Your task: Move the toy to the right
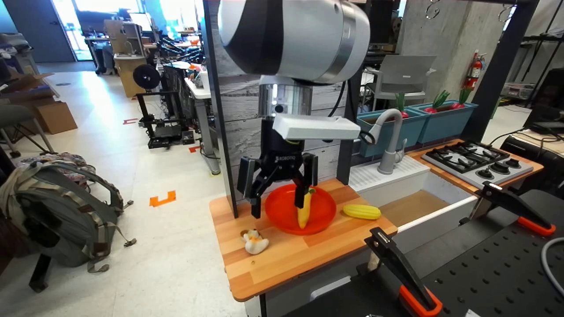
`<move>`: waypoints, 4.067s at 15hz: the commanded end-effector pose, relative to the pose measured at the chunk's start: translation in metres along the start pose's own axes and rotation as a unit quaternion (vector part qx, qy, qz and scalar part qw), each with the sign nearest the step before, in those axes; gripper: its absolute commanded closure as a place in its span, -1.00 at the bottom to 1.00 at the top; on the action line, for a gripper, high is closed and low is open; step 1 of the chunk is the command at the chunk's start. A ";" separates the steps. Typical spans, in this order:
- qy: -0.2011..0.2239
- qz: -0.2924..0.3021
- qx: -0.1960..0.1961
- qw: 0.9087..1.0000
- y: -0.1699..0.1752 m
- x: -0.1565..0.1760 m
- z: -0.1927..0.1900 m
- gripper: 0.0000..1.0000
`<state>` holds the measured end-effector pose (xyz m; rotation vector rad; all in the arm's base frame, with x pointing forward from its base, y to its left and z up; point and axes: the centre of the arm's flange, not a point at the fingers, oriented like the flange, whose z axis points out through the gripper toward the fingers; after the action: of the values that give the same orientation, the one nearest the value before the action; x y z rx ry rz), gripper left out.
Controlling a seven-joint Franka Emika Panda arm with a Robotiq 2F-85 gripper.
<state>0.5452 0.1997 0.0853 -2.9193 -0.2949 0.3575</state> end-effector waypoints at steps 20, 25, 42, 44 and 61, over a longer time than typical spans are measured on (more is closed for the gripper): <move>0.009 -0.043 -0.052 0.998 -0.028 0.042 0.089 0.75; 0.006 -0.058 -0.063 0.996 -0.034 0.022 0.058 0.95; 0.065 0.064 -0.043 0.995 0.141 0.012 -0.084 0.95; 0.060 0.084 -0.035 0.994 0.160 0.012 -0.077 0.95; 0.071 0.161 -0.008 0.984 0.211 0.041 -0.007 0.95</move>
<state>0.6051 0.0148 0.0513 -2.9808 0.1560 0.2553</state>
